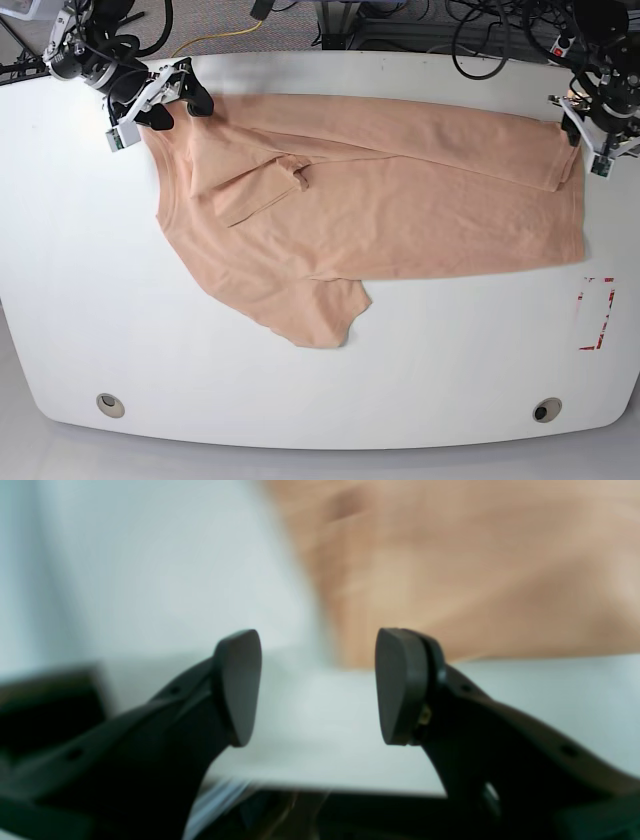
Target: Fold the T-shirt properly
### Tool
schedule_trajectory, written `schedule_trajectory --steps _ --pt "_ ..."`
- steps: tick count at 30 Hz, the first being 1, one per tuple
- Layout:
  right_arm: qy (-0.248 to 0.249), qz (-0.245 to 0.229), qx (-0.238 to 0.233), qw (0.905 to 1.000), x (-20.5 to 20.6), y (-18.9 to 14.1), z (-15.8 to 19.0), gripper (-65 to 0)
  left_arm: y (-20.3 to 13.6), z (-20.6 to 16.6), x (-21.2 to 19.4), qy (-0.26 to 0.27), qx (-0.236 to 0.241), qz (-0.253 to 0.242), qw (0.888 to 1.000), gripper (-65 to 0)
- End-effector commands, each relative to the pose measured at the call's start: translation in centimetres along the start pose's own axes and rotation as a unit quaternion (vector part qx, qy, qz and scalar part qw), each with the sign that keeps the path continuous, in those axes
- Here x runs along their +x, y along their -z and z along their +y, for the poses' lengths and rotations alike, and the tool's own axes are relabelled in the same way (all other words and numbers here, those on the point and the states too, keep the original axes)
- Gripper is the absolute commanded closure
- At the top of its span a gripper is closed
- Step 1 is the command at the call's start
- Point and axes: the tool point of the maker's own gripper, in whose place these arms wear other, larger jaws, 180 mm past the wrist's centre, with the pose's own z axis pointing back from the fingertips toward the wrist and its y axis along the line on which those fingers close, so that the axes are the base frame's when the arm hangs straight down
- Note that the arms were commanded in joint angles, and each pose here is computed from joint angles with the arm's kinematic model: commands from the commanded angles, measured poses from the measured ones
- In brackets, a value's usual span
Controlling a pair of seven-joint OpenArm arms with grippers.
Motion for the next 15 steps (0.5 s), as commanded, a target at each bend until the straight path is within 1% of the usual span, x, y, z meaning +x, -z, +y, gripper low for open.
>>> schedule_trajectory --steps 1,3,5,8,11,15 --pt "-0.013 -0.030 0.015 0.9994 1.9 -0.8 0.4 -49.5 -0.8 2.1 0.1 -0.002 0.028 -0.006 1.000 -33.2" --pt "-0.015 -0.033 0.020 0.9992 2.1 -1.0 0.4 -49.5 -1.3 3.5 -0.3 -0.006 0.045 -0.003 0.999 -33.2" --pt "-0.024 -0.036 0.018 0.9989 2.7 -1.2 0.1 -49.5 -1.3 4.1 -0.7 -0.018 0.053 0.000 0.998 -33.2" --pt "-0.039 -0.053 0.017 0.9977 4.7 -1.0 -0.2 -49.5 -0.5 4.9 0.1 -0.055 0.060 -0.016 0.997 -33.2" --pt "-0.045 -0.068 0.019 0.9965 6.0 -0.6 -0.3 -49.5 0.6 4.9 1.2 -0.079 0.053 -0.030 0.995 -33.2" --pt "-0.029 -0.073 0.030 0.9964 6.9 0.7 -1.1 -49.5 1.4 4.4 2.8 -0.101 0.046 -0.050 0.993 -33.2"
